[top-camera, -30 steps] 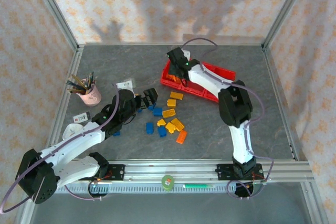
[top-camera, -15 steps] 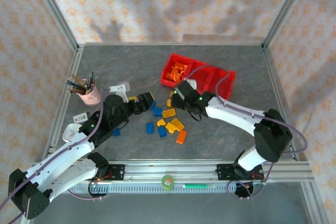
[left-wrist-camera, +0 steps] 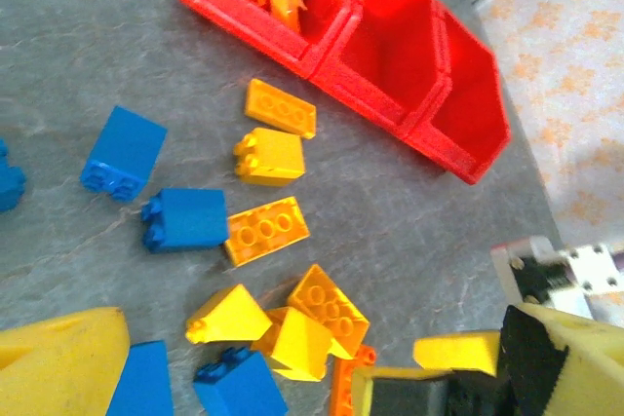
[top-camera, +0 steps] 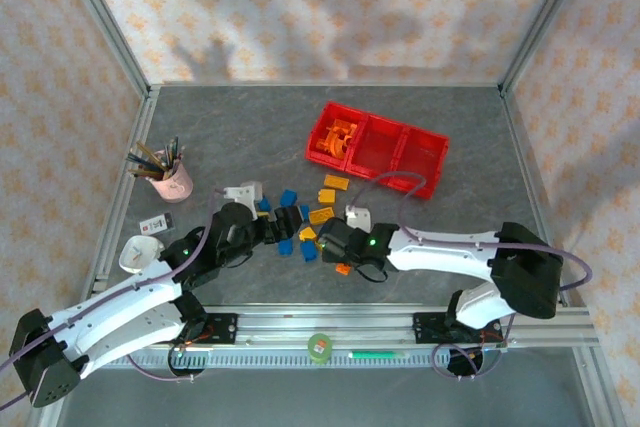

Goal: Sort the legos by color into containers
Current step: Pick up the lego from the bottom-center of the table.

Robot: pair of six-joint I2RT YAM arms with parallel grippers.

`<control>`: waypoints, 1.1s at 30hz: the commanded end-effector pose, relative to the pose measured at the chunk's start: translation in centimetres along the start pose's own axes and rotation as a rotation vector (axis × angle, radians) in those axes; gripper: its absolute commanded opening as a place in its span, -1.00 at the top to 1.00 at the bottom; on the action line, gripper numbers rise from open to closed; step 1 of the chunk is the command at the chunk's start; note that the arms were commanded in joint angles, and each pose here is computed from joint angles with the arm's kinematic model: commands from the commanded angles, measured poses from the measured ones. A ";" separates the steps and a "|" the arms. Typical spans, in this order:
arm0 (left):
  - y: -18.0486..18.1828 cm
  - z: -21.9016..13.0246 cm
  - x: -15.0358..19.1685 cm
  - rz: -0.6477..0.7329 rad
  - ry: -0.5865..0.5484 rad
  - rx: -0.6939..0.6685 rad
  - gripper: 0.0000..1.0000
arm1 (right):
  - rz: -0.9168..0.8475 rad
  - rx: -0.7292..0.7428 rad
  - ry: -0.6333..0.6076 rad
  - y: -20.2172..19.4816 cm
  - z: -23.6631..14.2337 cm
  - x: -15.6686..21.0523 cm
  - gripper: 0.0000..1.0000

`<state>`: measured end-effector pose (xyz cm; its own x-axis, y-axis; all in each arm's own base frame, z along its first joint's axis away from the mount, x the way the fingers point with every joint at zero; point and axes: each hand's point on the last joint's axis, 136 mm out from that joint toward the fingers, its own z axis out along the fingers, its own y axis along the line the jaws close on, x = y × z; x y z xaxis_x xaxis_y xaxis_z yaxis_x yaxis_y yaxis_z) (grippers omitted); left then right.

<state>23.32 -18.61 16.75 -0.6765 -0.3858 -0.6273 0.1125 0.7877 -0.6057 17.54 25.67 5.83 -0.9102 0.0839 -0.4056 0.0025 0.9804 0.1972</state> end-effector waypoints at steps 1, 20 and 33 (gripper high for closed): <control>0.8 -0.4 -0.3 -0.036 -0.046 -0.020 -0.98 | 0.061 0.083 -0.038 -1.2 0.7 0.5 -0.61; 1.1 -0.5 -0.6 -0.026 -0.060 -0.040 -0.98 | 0.036 0.240 -0.049 -3.3 3.5 2.1 -0.23; 0.9 -0.6 -0.9 -0.025 -0.074 -0.032 -0.98 | 0.052 0.191 -0.043 -3.5 3.2 2.5 0.24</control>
<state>23.43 -17.48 16.48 -0.6460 -0.4252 -0.6339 0.0718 0.7929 -0.6051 16.55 23.13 1.57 -0.8939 0.1266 -0.4300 0.1240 0.9917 0.0343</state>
